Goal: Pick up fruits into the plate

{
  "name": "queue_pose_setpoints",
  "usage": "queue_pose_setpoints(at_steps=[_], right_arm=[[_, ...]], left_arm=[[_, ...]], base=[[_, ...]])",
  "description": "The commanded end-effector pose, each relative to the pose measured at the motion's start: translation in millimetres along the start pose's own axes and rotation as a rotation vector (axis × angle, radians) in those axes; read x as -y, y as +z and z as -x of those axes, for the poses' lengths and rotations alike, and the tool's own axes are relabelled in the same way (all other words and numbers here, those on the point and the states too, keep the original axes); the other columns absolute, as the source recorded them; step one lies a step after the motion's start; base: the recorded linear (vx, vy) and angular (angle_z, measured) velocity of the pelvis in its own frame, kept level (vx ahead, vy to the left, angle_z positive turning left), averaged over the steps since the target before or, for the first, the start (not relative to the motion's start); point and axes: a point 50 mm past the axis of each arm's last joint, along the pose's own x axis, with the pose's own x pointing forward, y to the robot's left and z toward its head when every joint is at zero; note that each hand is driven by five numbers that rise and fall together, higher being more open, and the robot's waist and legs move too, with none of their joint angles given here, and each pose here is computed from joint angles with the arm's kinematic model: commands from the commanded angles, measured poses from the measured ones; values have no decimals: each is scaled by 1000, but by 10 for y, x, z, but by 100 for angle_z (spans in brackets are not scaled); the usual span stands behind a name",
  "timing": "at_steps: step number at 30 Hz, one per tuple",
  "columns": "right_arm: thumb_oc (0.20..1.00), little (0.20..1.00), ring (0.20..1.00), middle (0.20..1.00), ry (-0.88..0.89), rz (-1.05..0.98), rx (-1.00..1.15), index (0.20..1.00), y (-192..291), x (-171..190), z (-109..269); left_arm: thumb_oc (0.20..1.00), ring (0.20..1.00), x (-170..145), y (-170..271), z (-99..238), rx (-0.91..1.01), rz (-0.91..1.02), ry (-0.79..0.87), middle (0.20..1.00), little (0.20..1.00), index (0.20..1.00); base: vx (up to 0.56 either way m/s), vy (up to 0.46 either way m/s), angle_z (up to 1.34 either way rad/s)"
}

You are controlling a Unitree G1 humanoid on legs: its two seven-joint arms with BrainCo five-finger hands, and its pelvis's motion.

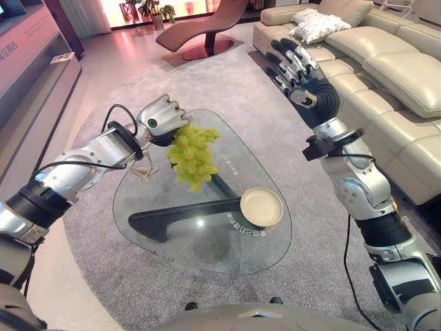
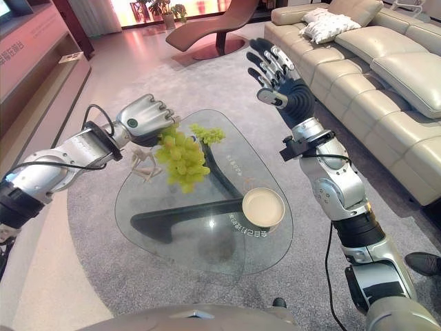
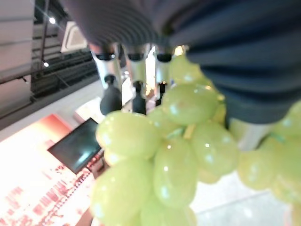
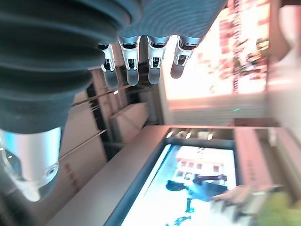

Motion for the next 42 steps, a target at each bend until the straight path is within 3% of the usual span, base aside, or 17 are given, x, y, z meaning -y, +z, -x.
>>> queue_pose_setpoints(at_steps=[1, 6, 15, 21, 27, 42], right_arm=[[1000, 1000, 1000, 1000, 2, -35, 63, 1000, 161, 40, -67], [1000, 1000, 1000, 1000, 23, -177, -92, 1000, -137, 18, -42], [1000, 1000, 1000, 1000, 380, -451, -267, 1000, -472, -516, -28], [1000, 1000, 1000, 1000, 644, -470, -244, 1000, -399, -964, -82], [1000, 1000, 1000, 1000, 793, -449, -236, 1000, -322, -1264, -141], [1000, 1000, 1000, 1000, 834, -467, -200, 1000, -251, -1499, -214]], left_arm=[[200, 200, -459, -650, 88, -233, -111, 207, 200, 200, 200], [200, 200, -587, -680, 83, -245, -110, 278, 200, 200, 200], [200, 200, -795, -561, -83, -173, -100, 369, 200, 200, 200], [200, 200, -901, -352, -255, -72, -72, 390, 200, 200, 200], [200, 200, -972, -82, -410, 22, -26, 389, 200, 200, 200], [200, 200, -893, 304, -550, 141, 11, 302, 200, 200, 200]], base=[[0, 0, 0], [0, 0, 0], [-2, -9, 3], [-22, -12, 4], [5, -1, 0], [7, 2, -2]])
